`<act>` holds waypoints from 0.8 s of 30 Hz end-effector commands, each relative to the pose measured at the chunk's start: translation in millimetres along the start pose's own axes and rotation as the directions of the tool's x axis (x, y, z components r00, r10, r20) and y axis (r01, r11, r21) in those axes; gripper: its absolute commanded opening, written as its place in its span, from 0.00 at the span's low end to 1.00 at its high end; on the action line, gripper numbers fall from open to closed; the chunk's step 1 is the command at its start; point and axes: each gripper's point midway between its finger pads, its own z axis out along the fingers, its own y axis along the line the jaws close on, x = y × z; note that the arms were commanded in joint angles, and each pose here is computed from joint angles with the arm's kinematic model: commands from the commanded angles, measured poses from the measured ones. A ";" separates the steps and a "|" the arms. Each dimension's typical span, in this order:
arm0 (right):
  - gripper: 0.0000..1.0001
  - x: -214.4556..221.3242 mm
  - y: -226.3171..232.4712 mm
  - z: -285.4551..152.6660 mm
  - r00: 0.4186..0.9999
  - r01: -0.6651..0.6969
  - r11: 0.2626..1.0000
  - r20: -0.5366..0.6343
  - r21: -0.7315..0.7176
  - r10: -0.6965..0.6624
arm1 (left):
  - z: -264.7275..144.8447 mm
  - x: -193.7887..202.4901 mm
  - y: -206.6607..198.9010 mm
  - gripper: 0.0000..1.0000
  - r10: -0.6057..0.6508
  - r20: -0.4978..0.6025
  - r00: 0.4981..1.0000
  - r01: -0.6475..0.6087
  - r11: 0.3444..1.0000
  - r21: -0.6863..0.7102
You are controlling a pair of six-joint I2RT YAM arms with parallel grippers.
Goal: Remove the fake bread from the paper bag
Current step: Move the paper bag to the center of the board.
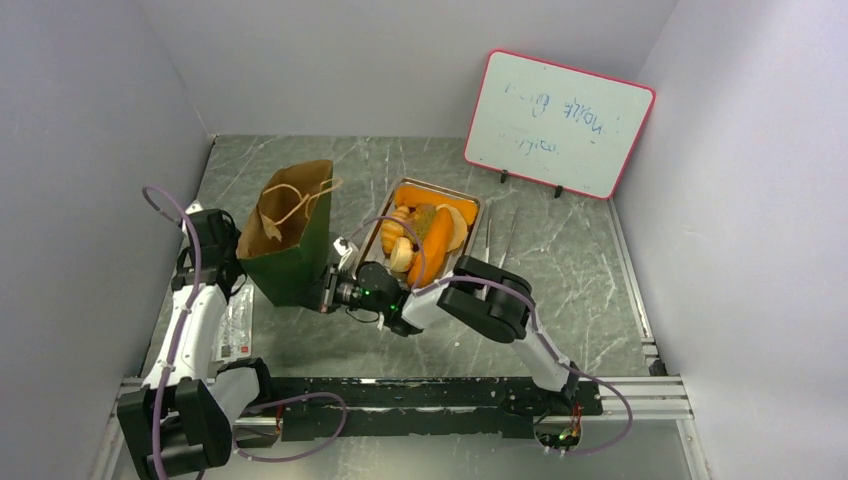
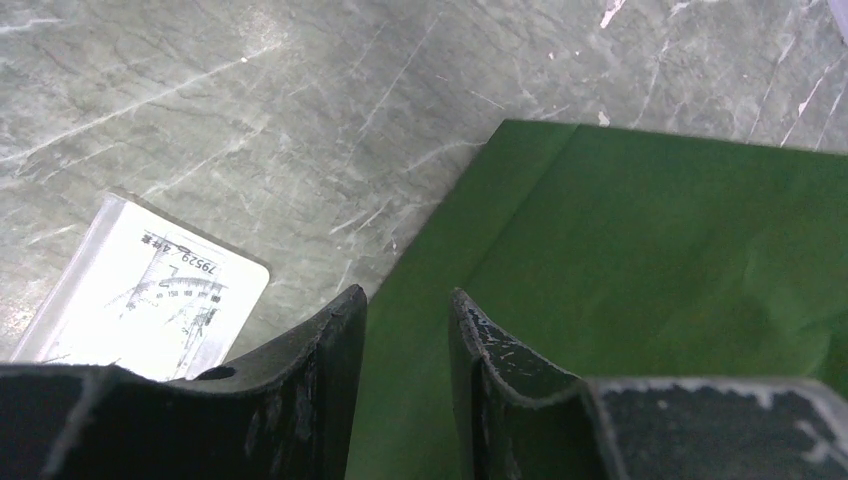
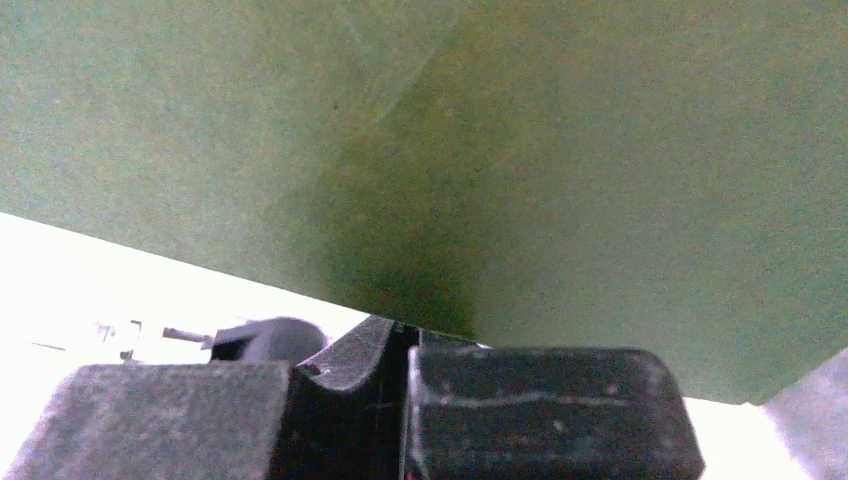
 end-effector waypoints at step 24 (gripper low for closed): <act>0.00 -104.4 -78.3 76.9 0.992 0.088 0.991 0.086 0.096 -0.096 | -5.3 -25.3 20.6 0.31 -0.079 0.083 0.993 0.079 0.997 -0.006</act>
